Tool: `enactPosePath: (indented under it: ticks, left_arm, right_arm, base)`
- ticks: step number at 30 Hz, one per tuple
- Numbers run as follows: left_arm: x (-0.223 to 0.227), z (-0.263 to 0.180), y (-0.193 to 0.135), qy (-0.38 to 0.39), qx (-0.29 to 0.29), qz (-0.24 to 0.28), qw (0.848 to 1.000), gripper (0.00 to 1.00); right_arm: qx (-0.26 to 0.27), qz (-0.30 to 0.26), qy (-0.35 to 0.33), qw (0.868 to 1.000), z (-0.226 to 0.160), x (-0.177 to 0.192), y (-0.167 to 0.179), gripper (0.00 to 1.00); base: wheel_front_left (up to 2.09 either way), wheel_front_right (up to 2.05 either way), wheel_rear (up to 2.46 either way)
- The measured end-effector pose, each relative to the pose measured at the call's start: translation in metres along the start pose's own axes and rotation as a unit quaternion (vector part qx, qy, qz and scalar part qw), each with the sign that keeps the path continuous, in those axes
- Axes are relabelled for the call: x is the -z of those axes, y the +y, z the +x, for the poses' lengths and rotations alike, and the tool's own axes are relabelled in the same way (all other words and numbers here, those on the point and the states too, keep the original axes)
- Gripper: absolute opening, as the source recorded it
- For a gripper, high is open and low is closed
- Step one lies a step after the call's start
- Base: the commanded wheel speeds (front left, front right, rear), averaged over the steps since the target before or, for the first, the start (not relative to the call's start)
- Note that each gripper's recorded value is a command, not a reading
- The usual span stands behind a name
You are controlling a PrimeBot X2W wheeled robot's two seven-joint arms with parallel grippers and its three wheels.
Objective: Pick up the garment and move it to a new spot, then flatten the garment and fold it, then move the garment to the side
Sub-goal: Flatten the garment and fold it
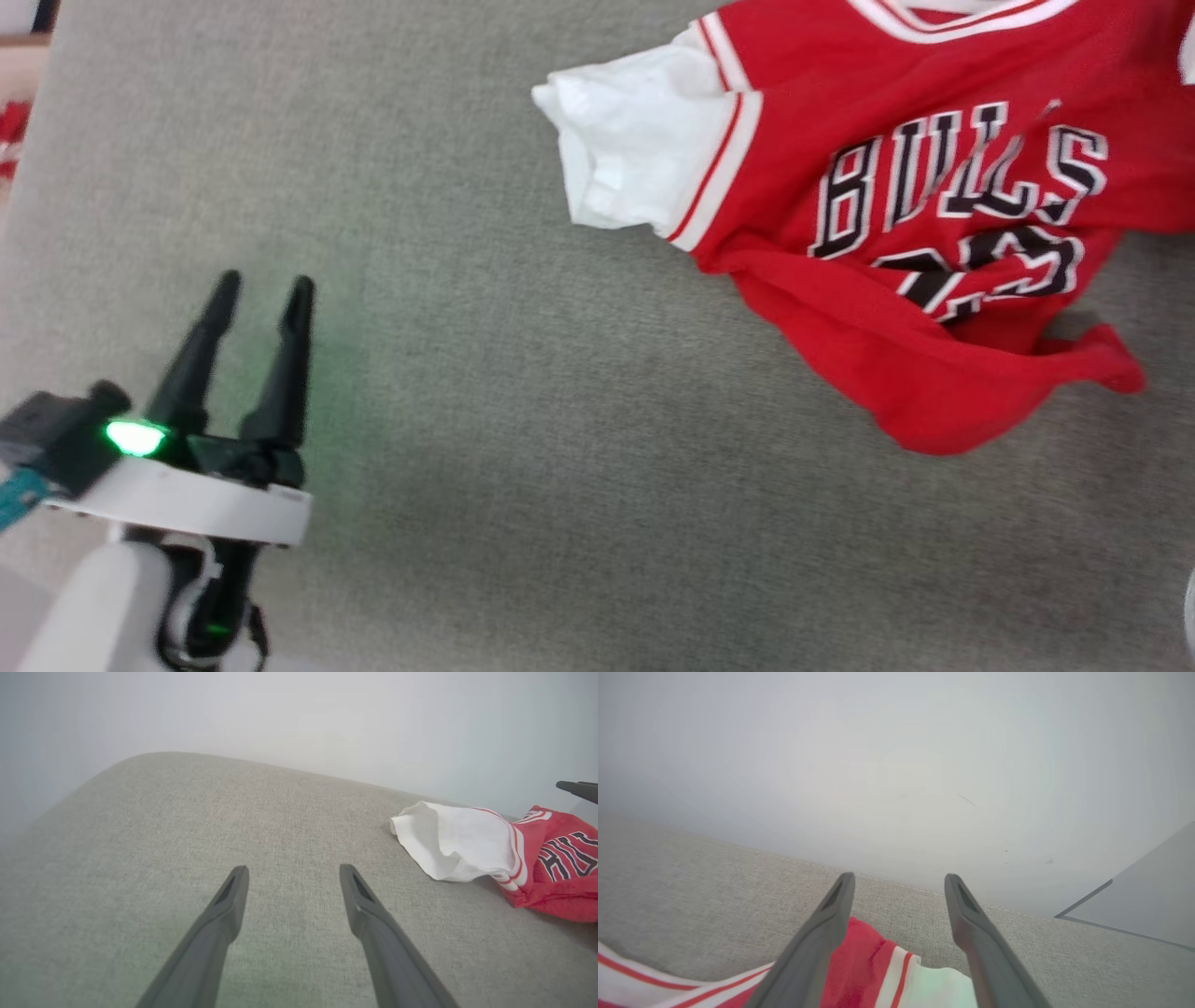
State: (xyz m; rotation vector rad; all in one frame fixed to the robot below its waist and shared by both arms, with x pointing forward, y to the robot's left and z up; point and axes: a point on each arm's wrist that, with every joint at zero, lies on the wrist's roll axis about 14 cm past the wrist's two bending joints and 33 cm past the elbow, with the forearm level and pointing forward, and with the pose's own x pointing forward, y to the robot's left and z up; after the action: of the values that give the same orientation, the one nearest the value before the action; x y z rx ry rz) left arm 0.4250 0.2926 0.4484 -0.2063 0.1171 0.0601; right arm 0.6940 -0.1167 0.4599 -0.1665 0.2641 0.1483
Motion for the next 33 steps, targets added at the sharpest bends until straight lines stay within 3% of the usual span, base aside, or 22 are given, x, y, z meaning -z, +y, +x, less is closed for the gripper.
enactPosePath:
  ticks: [8,18,26,33]
  left_arm:
    - [-0.056,0.025,-0.011,-0.05,0.069,0.077,0.993,1.0]
    - [-0.087,0.069,-0.064,-0.041,0.196,0.12,0.972,1.0]
    - [-0.063,0.113,-0.121,0.12,0.272,0.07,0.952,1.0]
    - [-0.014,0.138,-0.143,0.319,0.286,0.036,0.903,1.0]
  right_arm:
    - [-0.046,0.025,-0.149,0.987,-0.065,-0.037,0.01,1.0]
    - [-0.058,0.071,-0.166,0.982,-0.182,-0.003,0.022,1.0]
    - [-0.025,0.078,-0.176,0.981,-0.236,-0.005,0.006,1.0]
    - [-0.01,0.072,-0.183,0.981,-0.251,-0.009,-0.004,1.0]
  base:
    - [0.0,0.0,0.0]
    - [0.0,0.0,0.0]
    - [0.0,0.0,0.0]
    - [0.0,0.0,0.0]
